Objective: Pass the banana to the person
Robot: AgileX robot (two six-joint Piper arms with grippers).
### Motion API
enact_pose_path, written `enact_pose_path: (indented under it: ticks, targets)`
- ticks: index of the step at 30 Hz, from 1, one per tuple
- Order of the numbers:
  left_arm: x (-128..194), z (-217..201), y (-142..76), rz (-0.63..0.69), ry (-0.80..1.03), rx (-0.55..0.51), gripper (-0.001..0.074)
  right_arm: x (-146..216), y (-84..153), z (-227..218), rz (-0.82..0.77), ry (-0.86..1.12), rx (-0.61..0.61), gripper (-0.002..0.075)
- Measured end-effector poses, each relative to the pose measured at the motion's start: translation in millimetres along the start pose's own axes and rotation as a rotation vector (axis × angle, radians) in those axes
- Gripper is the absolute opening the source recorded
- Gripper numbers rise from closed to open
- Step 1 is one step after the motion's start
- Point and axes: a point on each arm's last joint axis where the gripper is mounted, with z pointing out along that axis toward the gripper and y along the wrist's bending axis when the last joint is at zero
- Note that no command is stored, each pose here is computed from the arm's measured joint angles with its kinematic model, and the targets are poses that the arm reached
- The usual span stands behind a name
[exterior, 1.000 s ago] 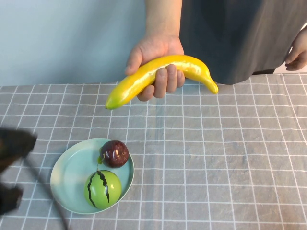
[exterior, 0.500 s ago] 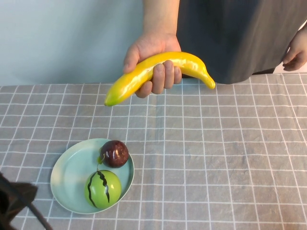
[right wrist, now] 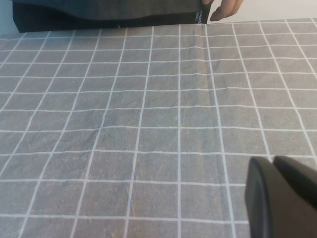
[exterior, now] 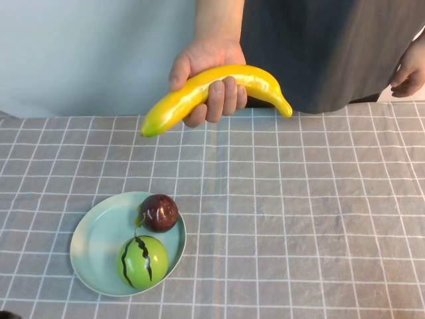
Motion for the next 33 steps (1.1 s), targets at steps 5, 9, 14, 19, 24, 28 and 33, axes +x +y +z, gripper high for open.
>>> enact_pose_path:
  ticks: [5, 9, 14, 19, 24, 28, 33]
  targets:
    - [27, -16, 10, -0.058, -0.037, -0.184, -0.0004, 0, 0, 0, 0.000, 0.000, 0.000, -0.0006]
    - [35, -22, 12, -0.079, 0.026, -0.232, -0.0004, 0, 0, 0, 0.000, 0.000, 0.000, -0.0006]
    - [57, -27, 11, -0.108, 0.259, -0.245, -0.0004, 0, 0, 0, 0.000, 0.000, 0.000, -0.0006]
    - [73, -34, 9, -0.125, 0.451, -0.253, -0.0004, 0, 0, 0, 0.000, 0.000, 0.000, -0.0006]
    - [73, -34, 10, -0.122, 0.457, -0.253, -0.0004, 0, 0, 0, 0.000, 0.000, 0.000, -0.0006]
    - [74, -34, 10, -0.121, 0.459, -0.253, -0.0004, 0, 0, 0, 0.000, 0.000, 0.000, -0.0006]
    - [74, -34, 10, -0.121, 0.459, -0.253, -0.0004, 0, 0, 0, 0.000, 0.000, 0.000, -0.0006]
